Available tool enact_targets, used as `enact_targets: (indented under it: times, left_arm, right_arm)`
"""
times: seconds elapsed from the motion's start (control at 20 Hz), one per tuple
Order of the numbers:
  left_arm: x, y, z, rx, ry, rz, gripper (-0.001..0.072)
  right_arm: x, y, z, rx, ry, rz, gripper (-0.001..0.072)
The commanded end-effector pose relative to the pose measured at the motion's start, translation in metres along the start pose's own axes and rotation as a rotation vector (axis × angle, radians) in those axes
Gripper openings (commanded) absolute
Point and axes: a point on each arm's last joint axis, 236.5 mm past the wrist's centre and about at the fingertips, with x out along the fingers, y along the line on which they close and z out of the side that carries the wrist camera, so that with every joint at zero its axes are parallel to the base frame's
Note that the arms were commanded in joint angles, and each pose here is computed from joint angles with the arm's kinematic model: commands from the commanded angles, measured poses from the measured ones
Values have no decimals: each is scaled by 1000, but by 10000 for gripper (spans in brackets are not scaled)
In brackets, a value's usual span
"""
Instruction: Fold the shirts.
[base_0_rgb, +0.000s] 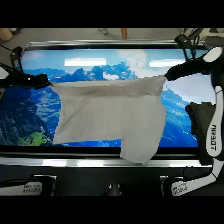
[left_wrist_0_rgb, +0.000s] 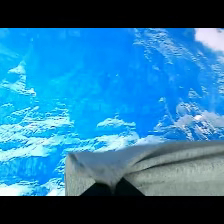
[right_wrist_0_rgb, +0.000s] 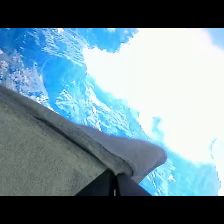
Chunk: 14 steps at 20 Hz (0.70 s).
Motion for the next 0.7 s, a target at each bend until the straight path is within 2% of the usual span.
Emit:
enact_targets:
  times: [0.0, 0.15, 0.35, 0.5, 0.65]
  left_arm:
    - [67, 19, 7, -42, -5, -11, 37]
    - [86, 22, 35, -52, -91, -14, 36]
    - [103, 24, 29, -80, -59, -38, 37]
    - [81, 21, -2, 47, 109, -77, 37]
    - [67, 33, -66, 35, 388, -81, 36]
  right_arm:
    - [64, -30, 4, 130, -74, -67, 16]
    - [78, -44, 6, 145, -110, -105, 16]
    - [84, -26, -15, 129, -18, -31, 17]
    - [52, -1, -49, 33, 167, 40, 18]
    - [25, 37, -110, 66, 449, 183, 17]
